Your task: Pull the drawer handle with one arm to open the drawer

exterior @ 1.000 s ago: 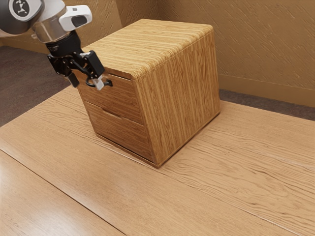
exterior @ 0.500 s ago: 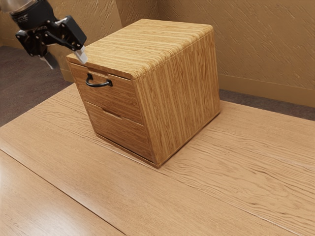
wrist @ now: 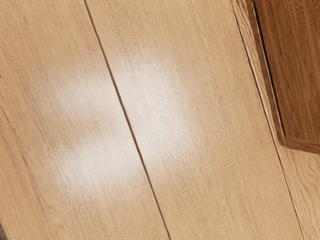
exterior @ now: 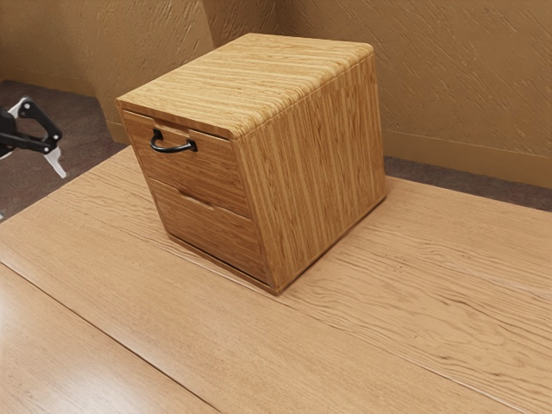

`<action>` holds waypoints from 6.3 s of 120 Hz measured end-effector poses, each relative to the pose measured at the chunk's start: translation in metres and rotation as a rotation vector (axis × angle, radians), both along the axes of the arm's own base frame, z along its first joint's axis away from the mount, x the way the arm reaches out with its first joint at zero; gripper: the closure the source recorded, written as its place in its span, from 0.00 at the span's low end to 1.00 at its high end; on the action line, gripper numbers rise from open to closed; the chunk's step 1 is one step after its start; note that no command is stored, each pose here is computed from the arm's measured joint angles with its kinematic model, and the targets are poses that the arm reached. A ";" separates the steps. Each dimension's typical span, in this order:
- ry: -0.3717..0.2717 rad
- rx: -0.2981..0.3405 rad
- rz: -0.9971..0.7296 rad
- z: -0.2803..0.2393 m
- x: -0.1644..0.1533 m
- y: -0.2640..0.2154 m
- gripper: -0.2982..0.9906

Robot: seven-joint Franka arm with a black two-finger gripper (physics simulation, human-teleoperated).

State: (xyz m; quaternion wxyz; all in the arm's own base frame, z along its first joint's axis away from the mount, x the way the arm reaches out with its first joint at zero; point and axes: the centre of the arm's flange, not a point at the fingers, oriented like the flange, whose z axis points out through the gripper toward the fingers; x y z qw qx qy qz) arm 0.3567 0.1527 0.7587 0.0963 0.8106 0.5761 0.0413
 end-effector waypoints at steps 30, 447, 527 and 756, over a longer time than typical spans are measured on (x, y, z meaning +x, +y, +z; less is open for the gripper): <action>-0.040 0.000 0.255 -0.014 -0.020 0.040 0.25; -0.205 -0.064 0.590 -0.087 0.111 0.037 0.84; -0.221 -0.089 0.609 -0.086 0.060 0.042 0.84; -0.262 -0.113 0.651 -0.085 -0.043 0.041 0.84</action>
